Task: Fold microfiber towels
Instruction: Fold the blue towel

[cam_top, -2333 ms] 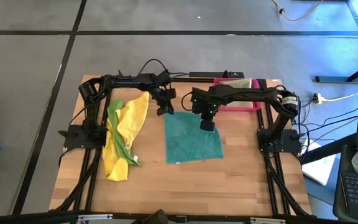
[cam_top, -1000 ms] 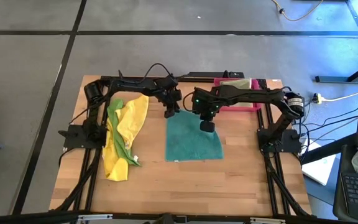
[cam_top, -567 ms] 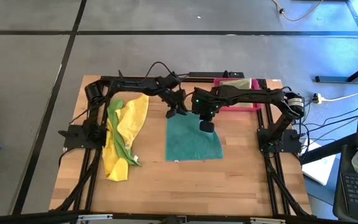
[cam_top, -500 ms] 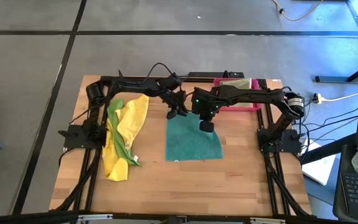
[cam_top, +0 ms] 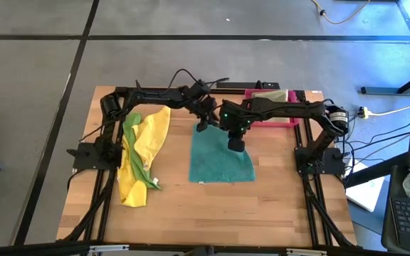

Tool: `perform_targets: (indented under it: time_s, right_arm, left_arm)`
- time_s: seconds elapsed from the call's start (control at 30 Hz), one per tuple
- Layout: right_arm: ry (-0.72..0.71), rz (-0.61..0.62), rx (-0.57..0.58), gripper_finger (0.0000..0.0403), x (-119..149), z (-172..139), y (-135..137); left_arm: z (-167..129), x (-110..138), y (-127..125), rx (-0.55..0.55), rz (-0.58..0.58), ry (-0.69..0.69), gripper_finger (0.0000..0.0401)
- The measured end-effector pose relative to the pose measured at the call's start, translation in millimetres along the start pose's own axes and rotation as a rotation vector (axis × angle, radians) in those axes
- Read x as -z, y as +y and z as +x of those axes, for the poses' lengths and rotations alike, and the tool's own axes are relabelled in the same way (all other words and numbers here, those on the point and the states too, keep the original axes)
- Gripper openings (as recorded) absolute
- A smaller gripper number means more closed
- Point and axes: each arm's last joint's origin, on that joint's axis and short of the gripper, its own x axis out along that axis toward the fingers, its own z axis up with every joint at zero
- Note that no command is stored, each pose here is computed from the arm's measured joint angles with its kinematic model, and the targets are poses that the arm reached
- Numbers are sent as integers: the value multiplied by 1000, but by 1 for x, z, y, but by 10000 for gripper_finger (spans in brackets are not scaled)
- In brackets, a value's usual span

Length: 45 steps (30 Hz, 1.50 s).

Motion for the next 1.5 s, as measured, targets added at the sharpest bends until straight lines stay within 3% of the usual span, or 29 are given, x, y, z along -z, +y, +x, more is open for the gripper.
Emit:
perform_targets:
  time_s: [0.13,0.33,0.57,0.77,1.13,1.5]
  right_arm:
    - [0,-5,-2,8,0,0,2]
    - [-5,-18,-3,4,-1,0,4]
    - [-10,-21,-2,7,-1,0,3]
    - [-5,-20,-2,6,-1,0,3]
    - [11,-17,-3,7,2,-2,4]
    - [9,-15,2,7,2,-3,4]
  left_arm:
    - [-2,-12,-3,110,11,-76,103]
    - [6,-7,-12,211,-20,-45,103]
    - [20,-3,-22,245,-55,-16,103]
    - [21,4,-19,184,-40,36,103]
    - [2,31,2,19,-31,266,103]
    - [-10,57,12,22,-148,440,103]
